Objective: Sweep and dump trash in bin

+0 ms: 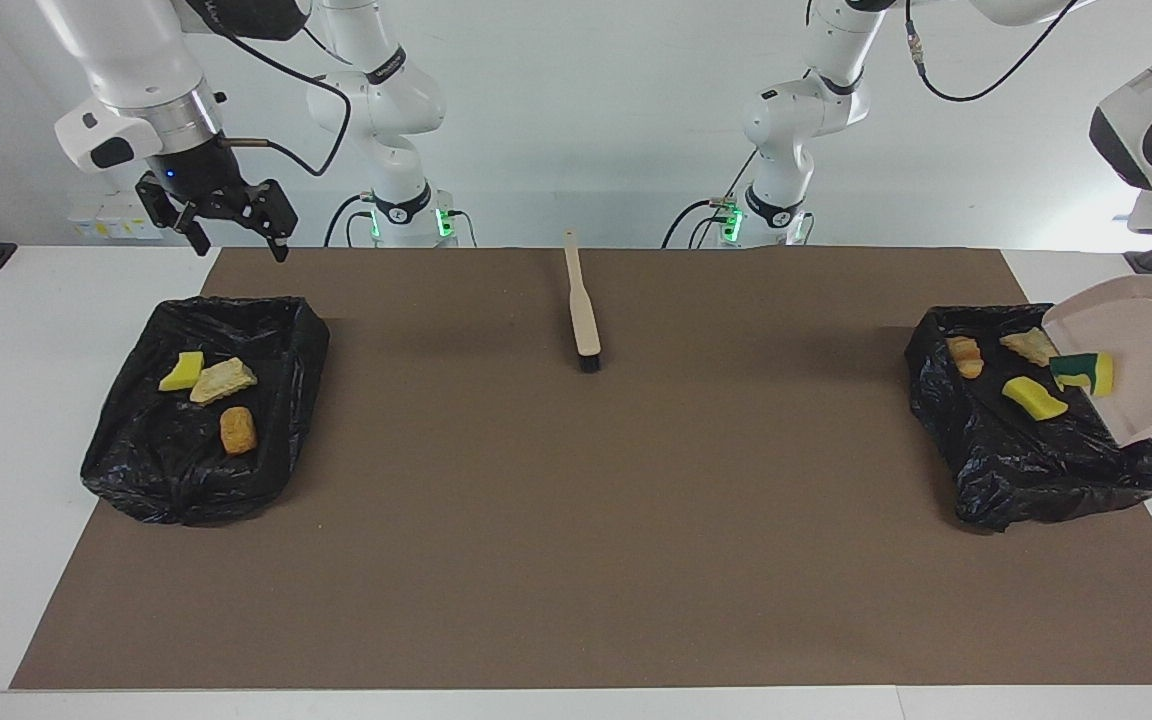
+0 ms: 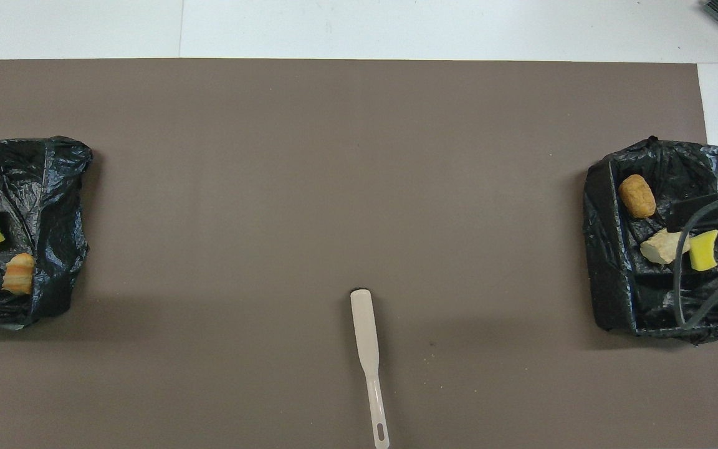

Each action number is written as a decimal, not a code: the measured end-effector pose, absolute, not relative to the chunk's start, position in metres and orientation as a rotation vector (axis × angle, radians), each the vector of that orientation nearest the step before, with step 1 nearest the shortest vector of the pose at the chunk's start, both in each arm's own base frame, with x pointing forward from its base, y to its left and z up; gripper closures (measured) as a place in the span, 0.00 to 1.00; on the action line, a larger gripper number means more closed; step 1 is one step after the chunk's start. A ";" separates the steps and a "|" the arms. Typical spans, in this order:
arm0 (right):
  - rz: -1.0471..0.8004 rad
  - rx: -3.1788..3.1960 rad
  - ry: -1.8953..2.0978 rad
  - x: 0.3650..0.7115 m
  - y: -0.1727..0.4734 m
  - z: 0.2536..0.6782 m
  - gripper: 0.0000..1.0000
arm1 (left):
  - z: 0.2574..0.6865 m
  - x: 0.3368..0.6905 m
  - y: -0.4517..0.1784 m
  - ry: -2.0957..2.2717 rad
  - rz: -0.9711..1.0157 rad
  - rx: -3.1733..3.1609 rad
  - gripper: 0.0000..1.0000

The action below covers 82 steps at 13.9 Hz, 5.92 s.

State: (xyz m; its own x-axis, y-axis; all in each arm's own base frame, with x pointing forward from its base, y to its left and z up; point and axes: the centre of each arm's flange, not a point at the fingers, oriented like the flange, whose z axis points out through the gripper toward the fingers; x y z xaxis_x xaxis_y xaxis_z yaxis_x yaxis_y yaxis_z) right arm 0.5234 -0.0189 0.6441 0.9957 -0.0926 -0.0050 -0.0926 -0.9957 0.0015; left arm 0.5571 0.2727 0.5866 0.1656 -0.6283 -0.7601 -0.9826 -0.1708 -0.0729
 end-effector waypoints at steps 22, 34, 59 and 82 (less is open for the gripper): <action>-0.014 3.152 -0.136 0.522 -0.013 0.642 0.00 | 0.572 0.551 -0.019 0.687 0.214 -2.929 0.68; -0.014 3.152 -0.135 0.522 -0.013 0.642 0.00 | 0.528 0.527 -0.270 0.333 -0.124 -3.163 0.68; -0.014 3.152 -0.135 0.522 -0.013 0.642 0.00 | 0.360 0.507 -0.444 0.159 0.056 -3.281 0.67; -0.014 3.152 -0.135 0.522 -0.013 0.642 0.00 | 0.505 0.582 -0.144 -0.115 0.156 -3.240 0.00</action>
State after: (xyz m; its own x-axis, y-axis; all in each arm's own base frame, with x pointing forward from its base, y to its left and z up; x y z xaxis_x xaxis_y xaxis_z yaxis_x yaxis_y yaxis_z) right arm 0.5215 -0.0134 0.6419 0.9963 -0.0857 -0.0096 -0.0858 -0.9962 -0.0126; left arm 0.5820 -0.1441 0.5052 0.9929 0.0658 -0.0995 0.0757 -0.9921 0.1001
